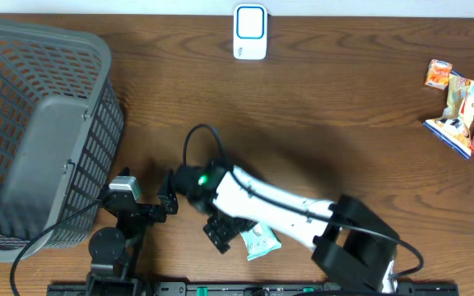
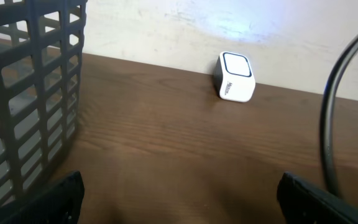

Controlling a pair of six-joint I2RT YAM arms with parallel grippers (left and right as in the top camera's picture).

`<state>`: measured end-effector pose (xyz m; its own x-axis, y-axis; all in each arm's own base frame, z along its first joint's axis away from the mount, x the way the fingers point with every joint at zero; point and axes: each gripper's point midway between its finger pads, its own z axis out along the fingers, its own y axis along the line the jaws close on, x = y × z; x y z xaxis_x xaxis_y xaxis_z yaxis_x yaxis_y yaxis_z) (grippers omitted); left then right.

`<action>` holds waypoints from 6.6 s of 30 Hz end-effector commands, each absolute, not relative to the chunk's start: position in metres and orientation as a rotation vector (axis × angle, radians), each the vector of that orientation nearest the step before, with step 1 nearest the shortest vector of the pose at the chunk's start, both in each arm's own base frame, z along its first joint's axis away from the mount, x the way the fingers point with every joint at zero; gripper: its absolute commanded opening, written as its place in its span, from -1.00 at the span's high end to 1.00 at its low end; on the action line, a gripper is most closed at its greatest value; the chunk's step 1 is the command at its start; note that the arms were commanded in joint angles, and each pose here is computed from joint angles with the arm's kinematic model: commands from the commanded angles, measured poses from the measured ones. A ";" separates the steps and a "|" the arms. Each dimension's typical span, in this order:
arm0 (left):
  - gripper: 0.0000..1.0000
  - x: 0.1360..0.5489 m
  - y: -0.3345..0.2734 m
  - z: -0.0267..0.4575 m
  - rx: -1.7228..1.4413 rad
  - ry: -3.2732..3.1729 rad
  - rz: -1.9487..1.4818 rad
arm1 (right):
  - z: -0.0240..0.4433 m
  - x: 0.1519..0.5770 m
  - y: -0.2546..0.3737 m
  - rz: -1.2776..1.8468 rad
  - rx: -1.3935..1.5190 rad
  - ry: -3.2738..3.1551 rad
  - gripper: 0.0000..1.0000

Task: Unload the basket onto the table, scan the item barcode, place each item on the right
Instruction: 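Reach the right gripper down to the mint-green wipes pack, then grasp and lift the wipes pack with the right gripper, then raise the wipes pack up to the white scanner, then carry the wipes pack right and drop it on the pile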

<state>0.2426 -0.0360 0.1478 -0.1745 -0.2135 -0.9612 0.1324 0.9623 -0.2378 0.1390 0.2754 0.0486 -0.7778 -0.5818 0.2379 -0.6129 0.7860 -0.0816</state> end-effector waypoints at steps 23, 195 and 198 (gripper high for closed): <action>-0.96 0.242 -0.036 0.131 -0.076 1.761 -0.317 | 0.095 0.155 0.296 -0.307 1.219 -2.674 0.98; -0.96 0.242 -0.036 0.131 -0.076 1.761 -0.317 | 0.344 0.356 -0.031 0.206 -0.540 -3.677 -0.98; -0.96 0.242 -0.036 0.131 -0.076 1.761 -0.317 | 0.368 0.339 -0.031 0.192 -0.562 -3.745 -0.98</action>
<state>0.2427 -0.0360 0.1474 -0.1760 -0.2138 -0.9609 0.1319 0.9622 -0.2382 0.3490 -0.0344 0.3537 -0.7787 0.2390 -0.5801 0.3061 0.9518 -0.0188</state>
